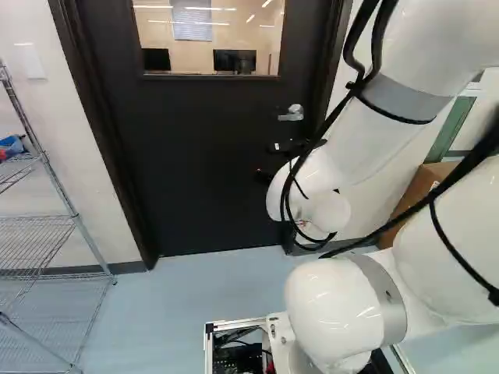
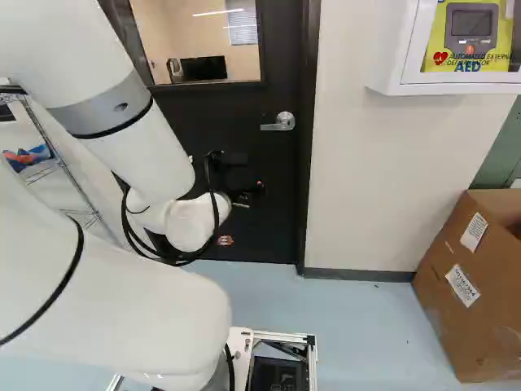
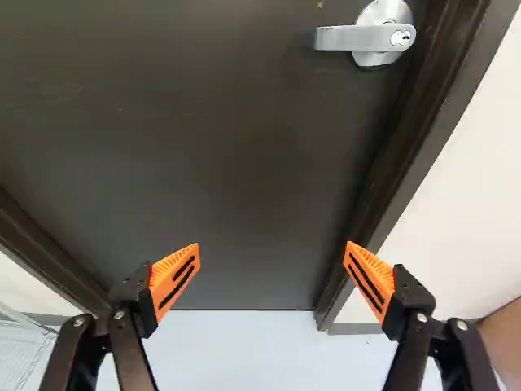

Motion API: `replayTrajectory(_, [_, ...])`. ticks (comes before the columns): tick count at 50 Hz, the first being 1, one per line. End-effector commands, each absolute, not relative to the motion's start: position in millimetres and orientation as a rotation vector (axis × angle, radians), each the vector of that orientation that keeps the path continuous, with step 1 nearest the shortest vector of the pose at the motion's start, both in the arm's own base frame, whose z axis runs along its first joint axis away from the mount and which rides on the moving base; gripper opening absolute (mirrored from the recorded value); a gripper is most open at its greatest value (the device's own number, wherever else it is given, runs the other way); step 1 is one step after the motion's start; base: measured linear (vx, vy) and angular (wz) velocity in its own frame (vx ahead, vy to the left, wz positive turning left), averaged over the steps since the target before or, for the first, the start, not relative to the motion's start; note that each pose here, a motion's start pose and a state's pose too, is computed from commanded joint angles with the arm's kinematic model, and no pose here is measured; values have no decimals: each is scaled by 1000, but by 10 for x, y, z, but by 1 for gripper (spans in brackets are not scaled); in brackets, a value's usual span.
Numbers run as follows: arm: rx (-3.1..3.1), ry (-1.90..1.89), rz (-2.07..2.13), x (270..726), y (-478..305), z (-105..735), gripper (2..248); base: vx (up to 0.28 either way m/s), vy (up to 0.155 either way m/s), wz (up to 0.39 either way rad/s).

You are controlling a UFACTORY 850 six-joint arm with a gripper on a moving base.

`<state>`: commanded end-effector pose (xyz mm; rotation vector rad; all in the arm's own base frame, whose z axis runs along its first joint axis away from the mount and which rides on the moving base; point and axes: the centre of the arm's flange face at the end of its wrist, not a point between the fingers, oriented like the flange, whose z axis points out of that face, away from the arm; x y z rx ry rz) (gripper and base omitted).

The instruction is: Open the door and move inside

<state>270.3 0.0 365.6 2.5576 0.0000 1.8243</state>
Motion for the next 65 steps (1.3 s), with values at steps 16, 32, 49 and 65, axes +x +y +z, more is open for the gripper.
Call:
replayTrajectory(16, [2558,0,1824,2703,0,3656,247,25,2,-2])
replayTrajectory(32, [2558,0,1824,2704,0,3657,247,0,0,0])
replayTrajectory(49, [2537,0,1853,2833,0,3755,247,0,0,0])
replayTrajectory(65, [2499,0,1904,2984,0,3916,247,0,0,0])
